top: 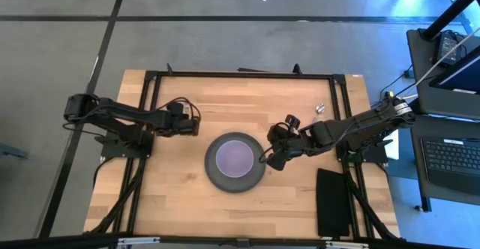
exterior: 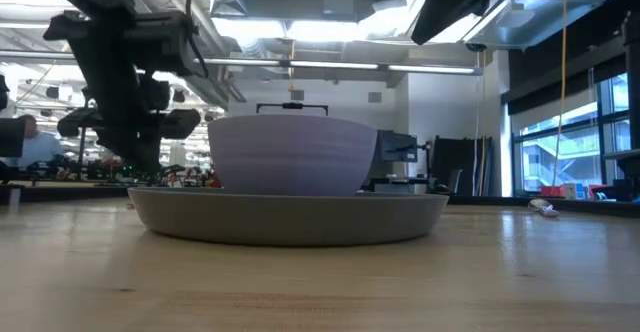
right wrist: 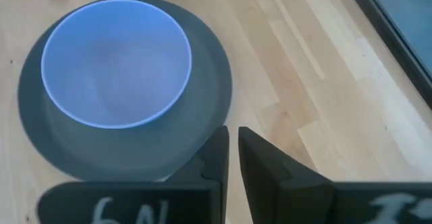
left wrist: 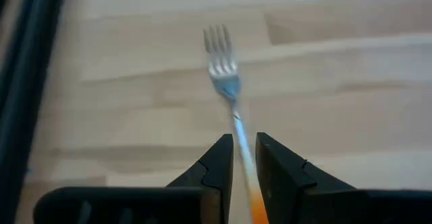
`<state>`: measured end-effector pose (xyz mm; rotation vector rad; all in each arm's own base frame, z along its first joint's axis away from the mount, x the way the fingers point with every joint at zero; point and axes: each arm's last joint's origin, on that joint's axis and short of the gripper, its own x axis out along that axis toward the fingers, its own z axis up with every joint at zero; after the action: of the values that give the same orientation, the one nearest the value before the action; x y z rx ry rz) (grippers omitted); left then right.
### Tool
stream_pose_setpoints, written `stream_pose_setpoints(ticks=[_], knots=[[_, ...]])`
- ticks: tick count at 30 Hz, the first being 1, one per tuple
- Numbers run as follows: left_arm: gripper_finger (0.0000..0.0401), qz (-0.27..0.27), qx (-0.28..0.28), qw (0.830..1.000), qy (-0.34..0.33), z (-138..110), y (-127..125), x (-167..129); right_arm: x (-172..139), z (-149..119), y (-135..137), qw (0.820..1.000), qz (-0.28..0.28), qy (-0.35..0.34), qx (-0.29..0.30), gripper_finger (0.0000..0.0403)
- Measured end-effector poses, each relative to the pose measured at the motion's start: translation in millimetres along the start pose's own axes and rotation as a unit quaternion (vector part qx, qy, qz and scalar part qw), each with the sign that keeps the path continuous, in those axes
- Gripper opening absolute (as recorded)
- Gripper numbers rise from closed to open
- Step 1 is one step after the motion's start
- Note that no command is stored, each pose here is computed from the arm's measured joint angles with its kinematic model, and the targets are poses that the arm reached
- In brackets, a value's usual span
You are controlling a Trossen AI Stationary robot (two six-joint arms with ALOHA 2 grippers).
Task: Set table place
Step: Put the orange fork to the right side of the grey plate
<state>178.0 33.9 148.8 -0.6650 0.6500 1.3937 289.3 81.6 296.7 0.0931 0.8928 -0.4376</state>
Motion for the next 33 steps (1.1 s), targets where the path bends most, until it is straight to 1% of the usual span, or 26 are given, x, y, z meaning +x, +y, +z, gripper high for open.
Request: stream_pose_setpoints(ticks=[4, 8, 12, 16, 21, 26, 30, 33], knots=[[0.0067, 0.011, 0.010, 1.000, -0.001, 0.9, 4.0, 5.9, 0.0, 0.0, 0.0, 1.000, 0.000, 0.000, 0.001, 0.0039], [0.0087, -0.007, 0.021, 1.000, -0.007, 3.4, 0.2, 9.2, -0.1, 0.1, -0.1, 1.000, 0.000, 0.000, 0.001, 0.0039], [0.0107, -0.023, 0.014, 1.000, -0.013, 7.5, -4.2, 11.6, -0.1, 0.1, -0.1, 1.000, 0.000, 0.000, 0.000, 0.0039], [0.0118, -0.018, 0.013, 1.000, -0.008, 6.9, -4.7, 14.5, -0.2, 0.1, -0.1, 1.000, 0.001, 0.000, 0.000, 0.0039], [0.0118, 0.002, 0.001, 1.000, 0.000, 0.3, -6.5, 22.1, -0.7, -0.3, 0.5, 1.000, 0.002, 0.000, -0.001, 0.0039], [0.0109, 0.035, 0.001, 0.999, -0.003, -9.8, -9.1, 35.4, -0.8, -0.2, 0.4, 1.000, 0.002, -0.001, 0.001, 0.0039], [0.0105, 0.036, -0.008, 0.999, -0.005, -17.1, -15.7, 46.1, -0.8, -0.2, 0.4, 1.000, 0.002, -0.001, 0.002, 0.0039], [0.0105, 0.035, -0.011, 0.999, -0.024, -20.0, -19.6, 51.6, -0.8, -0.2, 0.3, 1.000, 0.002, -0.001, 0.003, 0.0039]])
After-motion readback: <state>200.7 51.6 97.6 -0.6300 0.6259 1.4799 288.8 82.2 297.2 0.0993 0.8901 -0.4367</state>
